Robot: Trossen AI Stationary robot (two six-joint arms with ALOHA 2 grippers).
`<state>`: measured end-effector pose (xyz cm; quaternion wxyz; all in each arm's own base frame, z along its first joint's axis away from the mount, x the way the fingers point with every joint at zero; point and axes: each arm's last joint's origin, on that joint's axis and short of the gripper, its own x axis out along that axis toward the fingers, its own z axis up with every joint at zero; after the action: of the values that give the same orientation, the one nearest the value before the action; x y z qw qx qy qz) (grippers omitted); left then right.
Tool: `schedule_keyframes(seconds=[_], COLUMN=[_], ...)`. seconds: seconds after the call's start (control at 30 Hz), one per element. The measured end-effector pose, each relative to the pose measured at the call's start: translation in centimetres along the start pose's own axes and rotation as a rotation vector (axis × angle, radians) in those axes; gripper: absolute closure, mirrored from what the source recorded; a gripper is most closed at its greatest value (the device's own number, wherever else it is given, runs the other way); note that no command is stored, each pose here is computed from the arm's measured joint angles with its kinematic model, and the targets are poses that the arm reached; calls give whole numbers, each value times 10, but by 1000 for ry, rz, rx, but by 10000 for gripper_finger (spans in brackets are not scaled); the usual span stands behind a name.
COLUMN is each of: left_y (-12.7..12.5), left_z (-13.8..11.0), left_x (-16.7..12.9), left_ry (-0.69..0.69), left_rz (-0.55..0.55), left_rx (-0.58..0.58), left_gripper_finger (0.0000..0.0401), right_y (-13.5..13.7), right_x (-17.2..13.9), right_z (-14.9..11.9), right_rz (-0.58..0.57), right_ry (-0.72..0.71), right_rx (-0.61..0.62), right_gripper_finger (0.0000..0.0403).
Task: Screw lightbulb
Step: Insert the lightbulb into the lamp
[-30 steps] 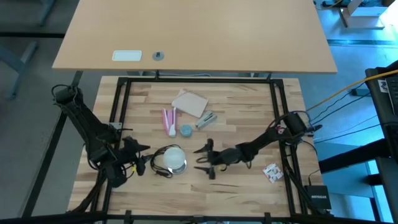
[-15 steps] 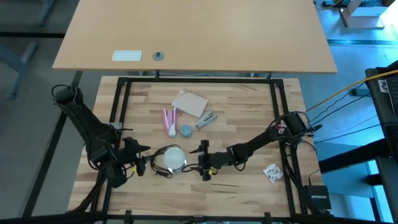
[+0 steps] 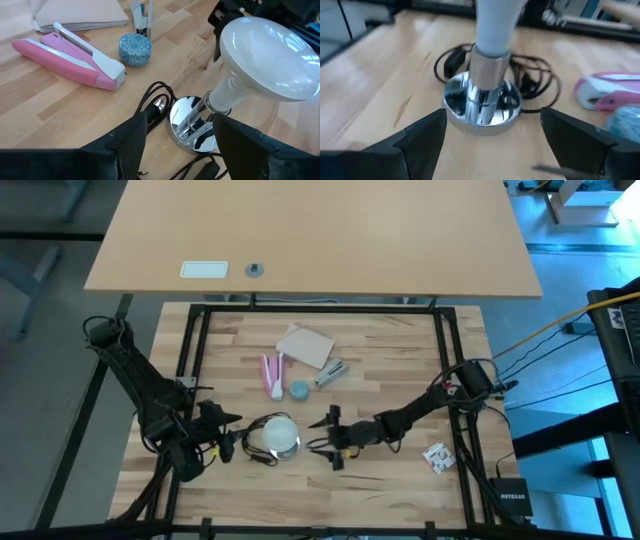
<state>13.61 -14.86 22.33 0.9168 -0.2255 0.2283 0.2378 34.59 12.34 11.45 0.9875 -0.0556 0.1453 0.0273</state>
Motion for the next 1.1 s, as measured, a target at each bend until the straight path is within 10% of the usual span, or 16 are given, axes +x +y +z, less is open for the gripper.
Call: schedule_keyframes(seconds=[0.33, 1.1], left_y=[0, -1], left_z=[0, -2], left_x=[0, 1], left_ry=[-10, 15], left_rz=[0, 1], left_rx=[18, -63], left_gripper_finger=[180, 180], right_y=[-8, 5], right_x=[-8, 43], right_z=[-17, -7], right_rz=[-265, -90], right_ry=[-35, 205], right_rx=[27, -21], right_gripper_finger=[75, 75])
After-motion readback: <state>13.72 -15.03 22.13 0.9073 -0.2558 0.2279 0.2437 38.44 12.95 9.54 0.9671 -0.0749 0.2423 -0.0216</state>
